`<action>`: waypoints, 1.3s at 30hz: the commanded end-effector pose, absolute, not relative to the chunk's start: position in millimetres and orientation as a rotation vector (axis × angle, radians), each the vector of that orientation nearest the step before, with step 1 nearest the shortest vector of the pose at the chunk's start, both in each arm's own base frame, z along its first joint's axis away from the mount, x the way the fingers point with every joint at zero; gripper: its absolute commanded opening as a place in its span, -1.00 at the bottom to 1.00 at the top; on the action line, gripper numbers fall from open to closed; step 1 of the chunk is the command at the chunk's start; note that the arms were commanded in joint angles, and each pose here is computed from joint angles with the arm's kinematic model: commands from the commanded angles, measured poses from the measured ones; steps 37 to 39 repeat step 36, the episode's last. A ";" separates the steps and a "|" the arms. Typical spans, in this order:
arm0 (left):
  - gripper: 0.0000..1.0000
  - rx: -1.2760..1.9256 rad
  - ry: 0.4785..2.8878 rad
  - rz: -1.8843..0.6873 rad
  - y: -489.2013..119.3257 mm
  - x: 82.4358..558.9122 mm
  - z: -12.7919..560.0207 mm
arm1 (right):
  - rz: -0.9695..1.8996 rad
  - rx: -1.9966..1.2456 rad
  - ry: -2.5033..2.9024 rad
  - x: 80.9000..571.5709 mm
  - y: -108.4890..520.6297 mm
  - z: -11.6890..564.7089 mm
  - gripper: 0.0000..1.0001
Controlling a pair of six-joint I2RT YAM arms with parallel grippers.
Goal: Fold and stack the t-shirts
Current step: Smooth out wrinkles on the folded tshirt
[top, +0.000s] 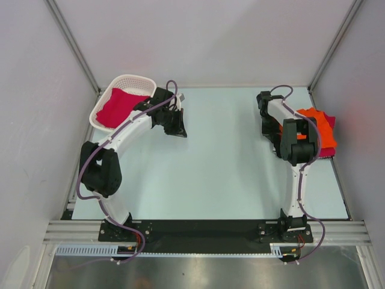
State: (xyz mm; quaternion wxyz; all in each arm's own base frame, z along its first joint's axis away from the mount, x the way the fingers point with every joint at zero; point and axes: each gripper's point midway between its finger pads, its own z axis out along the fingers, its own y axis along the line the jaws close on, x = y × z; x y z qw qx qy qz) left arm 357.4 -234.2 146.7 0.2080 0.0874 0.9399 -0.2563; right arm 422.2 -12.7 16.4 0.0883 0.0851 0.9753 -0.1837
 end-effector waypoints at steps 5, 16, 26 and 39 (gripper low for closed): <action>-1.00 0.273 2.575 -0.724 -236.7 366.3 154.8 | -0.667 0.290 2.958 407.4 -43.0 -4.0 -1.00; 0.92 0.257 2.500 -0.693 -231.7 370.3 169.2 | -0.045 0.010 2.585 459.9 97.9 150.4 -0.77; 0.99 0.266 2.381 -0.661 -222.5 367.8 199.1 | 0.404 0.010 1.897 415.5 196.4 314.7 0.99; 0.99 0.291 2.257 -0.663 -218.8 363.7 224.3 | 0.362 -0.043 1.822 411.8 201.6 351.4 0.99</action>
